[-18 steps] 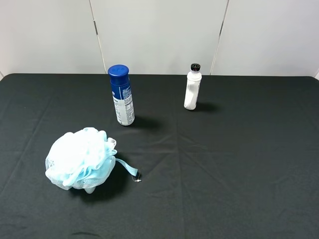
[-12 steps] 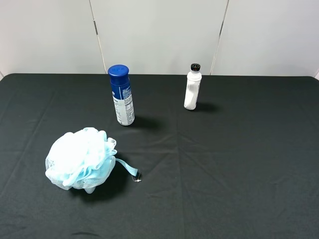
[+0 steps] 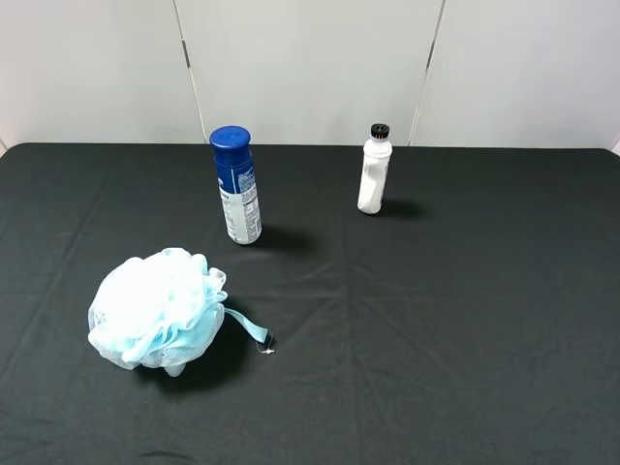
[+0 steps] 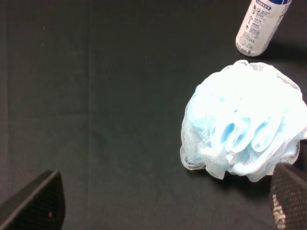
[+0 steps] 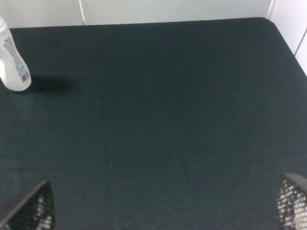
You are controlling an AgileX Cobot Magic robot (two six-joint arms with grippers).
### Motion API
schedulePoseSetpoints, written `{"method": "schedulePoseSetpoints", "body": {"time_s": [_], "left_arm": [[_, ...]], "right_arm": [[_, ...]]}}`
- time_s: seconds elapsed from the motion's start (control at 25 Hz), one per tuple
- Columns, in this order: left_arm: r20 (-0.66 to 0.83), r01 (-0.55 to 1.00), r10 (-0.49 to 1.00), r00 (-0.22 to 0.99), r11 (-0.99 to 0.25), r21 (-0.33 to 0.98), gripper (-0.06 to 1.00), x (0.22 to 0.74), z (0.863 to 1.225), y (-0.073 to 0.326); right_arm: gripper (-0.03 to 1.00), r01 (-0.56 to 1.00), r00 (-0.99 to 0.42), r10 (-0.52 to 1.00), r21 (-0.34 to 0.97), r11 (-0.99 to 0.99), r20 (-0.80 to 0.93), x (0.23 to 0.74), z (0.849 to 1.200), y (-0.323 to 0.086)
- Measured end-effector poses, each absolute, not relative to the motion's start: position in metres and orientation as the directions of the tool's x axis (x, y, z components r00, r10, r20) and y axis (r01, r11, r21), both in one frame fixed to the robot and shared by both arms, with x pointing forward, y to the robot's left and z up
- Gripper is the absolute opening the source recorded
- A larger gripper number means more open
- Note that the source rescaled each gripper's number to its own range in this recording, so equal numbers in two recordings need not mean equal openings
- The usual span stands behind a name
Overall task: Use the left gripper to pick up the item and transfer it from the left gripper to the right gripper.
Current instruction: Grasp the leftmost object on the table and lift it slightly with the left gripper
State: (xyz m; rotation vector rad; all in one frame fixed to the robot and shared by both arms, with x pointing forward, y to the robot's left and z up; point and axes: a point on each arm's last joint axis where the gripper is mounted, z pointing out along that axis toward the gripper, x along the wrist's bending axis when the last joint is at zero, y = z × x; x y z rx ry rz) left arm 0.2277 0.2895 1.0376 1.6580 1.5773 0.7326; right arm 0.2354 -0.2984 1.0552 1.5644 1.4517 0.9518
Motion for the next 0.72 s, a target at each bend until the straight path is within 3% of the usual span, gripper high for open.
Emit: {"method": "schedulePoseSetpoints", "body": {"time_s": [0.72], "left_arm": [[-0.076,0.583,0.993,0.089,0.01,0.813,0.79,0.2277,1.0376,0.2895]], "right_arm": [[1.0,0.412,0.066,0.998,0.911,-0.04,0.014,0.2354,1.0551,-0.2984]]}}
